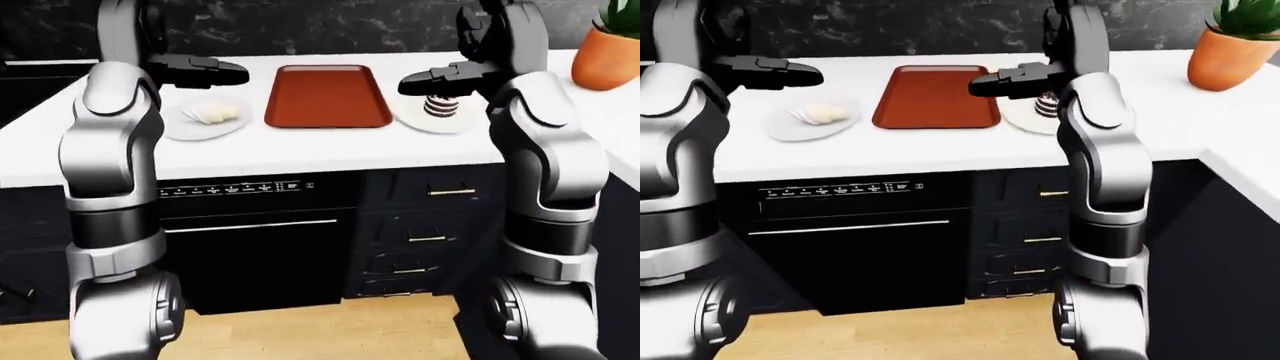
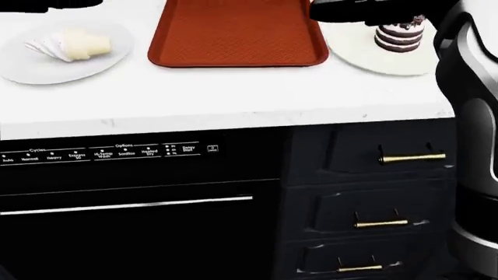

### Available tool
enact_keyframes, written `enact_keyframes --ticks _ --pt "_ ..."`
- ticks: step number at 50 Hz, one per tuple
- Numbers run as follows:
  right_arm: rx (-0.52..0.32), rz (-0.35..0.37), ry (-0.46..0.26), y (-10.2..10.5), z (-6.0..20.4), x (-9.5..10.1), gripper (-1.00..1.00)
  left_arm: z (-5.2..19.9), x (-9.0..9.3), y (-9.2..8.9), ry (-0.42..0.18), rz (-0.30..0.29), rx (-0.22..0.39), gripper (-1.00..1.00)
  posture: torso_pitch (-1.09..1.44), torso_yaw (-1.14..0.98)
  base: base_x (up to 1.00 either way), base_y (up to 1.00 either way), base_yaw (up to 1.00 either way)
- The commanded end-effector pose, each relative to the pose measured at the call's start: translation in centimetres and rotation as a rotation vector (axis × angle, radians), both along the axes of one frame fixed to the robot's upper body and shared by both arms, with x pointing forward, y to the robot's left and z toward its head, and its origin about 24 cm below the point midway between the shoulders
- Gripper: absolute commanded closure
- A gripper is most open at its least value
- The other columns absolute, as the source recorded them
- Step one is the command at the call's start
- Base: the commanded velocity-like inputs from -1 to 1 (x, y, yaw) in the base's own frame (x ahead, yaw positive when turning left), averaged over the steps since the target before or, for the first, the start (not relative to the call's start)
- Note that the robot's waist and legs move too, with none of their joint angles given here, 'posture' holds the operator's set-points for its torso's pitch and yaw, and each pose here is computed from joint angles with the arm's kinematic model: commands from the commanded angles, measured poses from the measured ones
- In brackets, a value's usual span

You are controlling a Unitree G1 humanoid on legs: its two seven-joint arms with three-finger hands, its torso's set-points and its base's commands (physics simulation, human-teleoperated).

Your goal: Move the dessert items from the plate to the tray.

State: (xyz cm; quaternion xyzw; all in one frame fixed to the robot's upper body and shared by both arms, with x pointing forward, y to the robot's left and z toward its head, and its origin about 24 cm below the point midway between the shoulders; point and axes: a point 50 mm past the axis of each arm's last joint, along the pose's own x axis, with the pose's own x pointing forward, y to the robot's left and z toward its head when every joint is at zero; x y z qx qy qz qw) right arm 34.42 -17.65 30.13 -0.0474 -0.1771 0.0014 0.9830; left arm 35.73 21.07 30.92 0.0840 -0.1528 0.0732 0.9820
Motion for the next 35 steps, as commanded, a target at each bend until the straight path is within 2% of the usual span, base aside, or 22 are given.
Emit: enact_keyframes --ticks 1,35 --pt "-0.021 0.042 -0.103 1.02 2.1 -0.86 -1.0 2.36 -1.08 0.8 -0.105 0.037 -0.001 -1.0 0.0 0.0 0.06 -0.05 0.0" --pt "-0.04 0.055 -0.116 1.28 2.64 -1.17 -1.0 2.66 -1.25 1.11 -0.115 0.049 0.004 -1.0 0.0 0.0 0.12 0.0 0.0"
